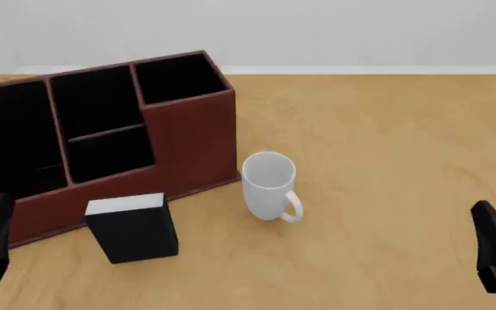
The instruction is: Pick up the book and place it in the front compartment of the caddy.
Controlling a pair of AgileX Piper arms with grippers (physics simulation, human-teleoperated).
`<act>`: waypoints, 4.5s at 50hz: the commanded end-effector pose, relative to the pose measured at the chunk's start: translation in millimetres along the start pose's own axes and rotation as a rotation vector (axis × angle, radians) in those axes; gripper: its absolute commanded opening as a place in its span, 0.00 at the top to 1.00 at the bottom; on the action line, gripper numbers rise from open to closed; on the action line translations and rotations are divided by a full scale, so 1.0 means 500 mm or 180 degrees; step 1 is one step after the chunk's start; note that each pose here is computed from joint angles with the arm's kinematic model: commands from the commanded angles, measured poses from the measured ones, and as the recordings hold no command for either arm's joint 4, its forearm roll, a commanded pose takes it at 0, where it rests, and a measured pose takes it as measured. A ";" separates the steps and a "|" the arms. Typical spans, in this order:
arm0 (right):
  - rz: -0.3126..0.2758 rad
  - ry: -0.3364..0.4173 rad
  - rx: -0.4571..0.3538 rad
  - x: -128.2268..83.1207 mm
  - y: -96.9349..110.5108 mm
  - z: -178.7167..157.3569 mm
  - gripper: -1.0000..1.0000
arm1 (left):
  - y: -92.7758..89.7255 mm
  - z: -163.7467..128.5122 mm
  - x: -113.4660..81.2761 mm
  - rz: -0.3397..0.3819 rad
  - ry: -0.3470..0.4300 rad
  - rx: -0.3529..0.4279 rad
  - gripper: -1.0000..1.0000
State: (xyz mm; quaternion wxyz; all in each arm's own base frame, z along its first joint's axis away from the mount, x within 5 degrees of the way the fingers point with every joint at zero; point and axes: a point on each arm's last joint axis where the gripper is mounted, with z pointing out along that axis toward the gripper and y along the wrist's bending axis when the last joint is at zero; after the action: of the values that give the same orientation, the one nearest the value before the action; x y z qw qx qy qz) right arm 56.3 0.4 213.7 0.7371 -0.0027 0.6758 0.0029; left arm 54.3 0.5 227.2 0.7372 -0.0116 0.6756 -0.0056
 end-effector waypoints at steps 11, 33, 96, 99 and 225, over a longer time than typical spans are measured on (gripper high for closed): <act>-0.0012 -0.0015 0.0027 -0.003 -0.001 0.000 0.00 | -0.003 0.006 0.005 0.0136 -0.0071 0.0098 0.00; -0.0013 -0.0016 0.0030 -0.004 -0.001 0.000 0.00 | -0.065 0.105 -0.191 0.0548 -0.0290 0.0916 0.00; -0.0014 -0.0014 0.0040 -0.004 -0.001 0.000 0.00 | -0.259 0.231 -0.354 0.2373 0.2523 0.2795 0.00; -0.0013 -0.0013 0.0040 -0.004 -0.001 0.000 0.00 | -0.257 0.230 -0.350 0.2522 0.2502 0.2864 0.00; -0.0014 -0.0013 0.0043 -0.003 -0.002 0.000 0.00 | -0.173 0.289 0.008 0.3534 0.2900 0.3031 0.00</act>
State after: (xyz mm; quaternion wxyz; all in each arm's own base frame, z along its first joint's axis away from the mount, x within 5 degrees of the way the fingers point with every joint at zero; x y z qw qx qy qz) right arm 56.0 -0.3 215.4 0.7386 0.0008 0.6742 -0.0033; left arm 197.2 -86.2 245.5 0.2223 0.6382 0.7338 0.0697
